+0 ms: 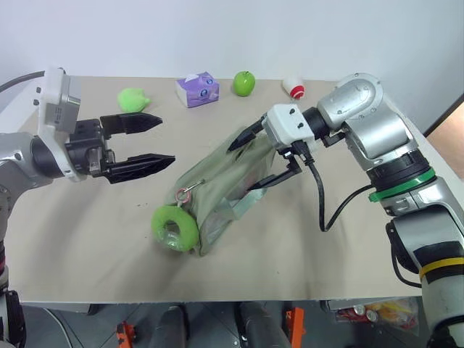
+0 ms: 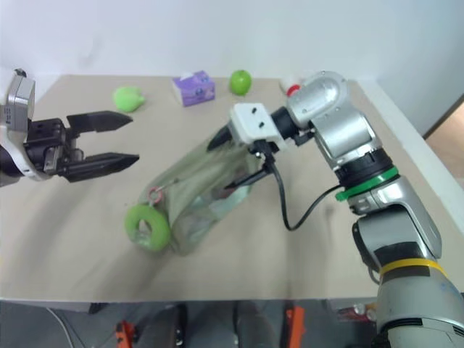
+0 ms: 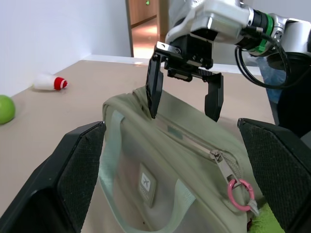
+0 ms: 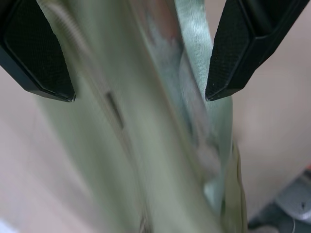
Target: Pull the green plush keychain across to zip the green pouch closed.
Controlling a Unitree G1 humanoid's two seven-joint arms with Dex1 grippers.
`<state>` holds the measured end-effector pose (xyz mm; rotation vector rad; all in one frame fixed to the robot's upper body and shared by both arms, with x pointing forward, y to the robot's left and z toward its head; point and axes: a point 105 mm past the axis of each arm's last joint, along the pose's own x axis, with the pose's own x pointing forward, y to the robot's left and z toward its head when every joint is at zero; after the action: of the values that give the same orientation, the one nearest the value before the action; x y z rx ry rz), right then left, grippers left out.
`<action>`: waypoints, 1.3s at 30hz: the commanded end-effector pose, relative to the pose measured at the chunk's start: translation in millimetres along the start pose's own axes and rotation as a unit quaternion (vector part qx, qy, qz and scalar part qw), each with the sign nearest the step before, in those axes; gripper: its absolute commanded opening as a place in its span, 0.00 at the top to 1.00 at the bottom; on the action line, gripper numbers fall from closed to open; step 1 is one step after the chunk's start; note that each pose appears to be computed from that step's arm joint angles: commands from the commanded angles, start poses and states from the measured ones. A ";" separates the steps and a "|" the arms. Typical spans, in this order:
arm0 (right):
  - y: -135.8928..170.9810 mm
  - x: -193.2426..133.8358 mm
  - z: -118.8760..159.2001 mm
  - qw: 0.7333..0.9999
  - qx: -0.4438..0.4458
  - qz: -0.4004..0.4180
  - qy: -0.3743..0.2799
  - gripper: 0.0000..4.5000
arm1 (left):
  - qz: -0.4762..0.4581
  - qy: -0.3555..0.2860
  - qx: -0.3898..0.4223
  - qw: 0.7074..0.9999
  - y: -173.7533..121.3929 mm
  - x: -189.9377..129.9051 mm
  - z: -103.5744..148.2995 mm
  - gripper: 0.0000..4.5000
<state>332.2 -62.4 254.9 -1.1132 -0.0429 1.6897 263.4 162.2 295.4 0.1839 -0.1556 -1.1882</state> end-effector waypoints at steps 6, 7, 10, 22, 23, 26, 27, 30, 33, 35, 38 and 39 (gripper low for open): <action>-4.6 -6.5 -13.3 0.999 -0.029 0.002 0.040 0.62 | 0.009 -0.017 0.017 1.000 -2.4 -2.9 6.9 0.00; -4.3 -7.3 -14.9 0.999 -0.028 0.001 0.042 0.62 | 0.009 -0.019 0.015 1.000 -2.1 -2.7 7.1 0.00; -5.7 -10.0 -20.6 0.998 -0.026 -0.007 0.054 0.87 | 0.010 -0.021 0.009 1.000 0.7 -0.6 4.6 0.00; -28.3 -55.4 -3.2 0.990 0.083 -0.095 0.063 0.98 | 0.022 -0.033 -0.016 0.999 6.7 3.5 -5.7 0.00; -31.6 -59.7 -0.4 0.987 0.096 -0.107 0.069 0.98 | 0.022 -0.034 -0.018 0.999 7.1 3.5 -6.7 0.00; -43.9 -70.6 8.9 0.977 0.132 -0.148 0.082 0.98 | 0.022 -0.034 -0.021 0.999 7.7 4.9 -9.6 0.00; -45.6 -72.4 12.8 0.975 0.136 -0.154 0.083 0.98 | 0.023 -0.035 -0.022 0.999 8.0 5.5 -10.0 0.00; -42.7 -69.9 18.8 0.975 0.137 -0.153 0.083 0.98 | 0.022 -0.038 -0.023 0.999 9.0 6.6 -9.8 0.00; -30.7 -58.4 16.3 0.977 0.134 -0.138 0.092 0.98 | 0.023 -0.044 -0.024 0.998 11.5 7.8 -7.6 0.00; -23.7 -50.3 12.6 0.976 0.146 -0.130 0.092 0.98 | 0.023 -0.046 -0.023 0.998 12.5 9.1 -6.8 0.00; -14.7 -40.6 8.3 0.974 0.169 -0.120 0.086 0.98 | 0.022 -0.046 -0.022 0.998 12.7 9.9 -5.8 0.00; -12.4 -37.4 7.2 0.973 0.180 -0.119 0.082 0.98 | 0.022 -0.047 -0.021 0.998 12.6 10.0 -5.1 0.00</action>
<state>343.7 -85.7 271.8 -0.9164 0.2871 1.3375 282.7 158.1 281.3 0.0526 -0.1632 -1.1544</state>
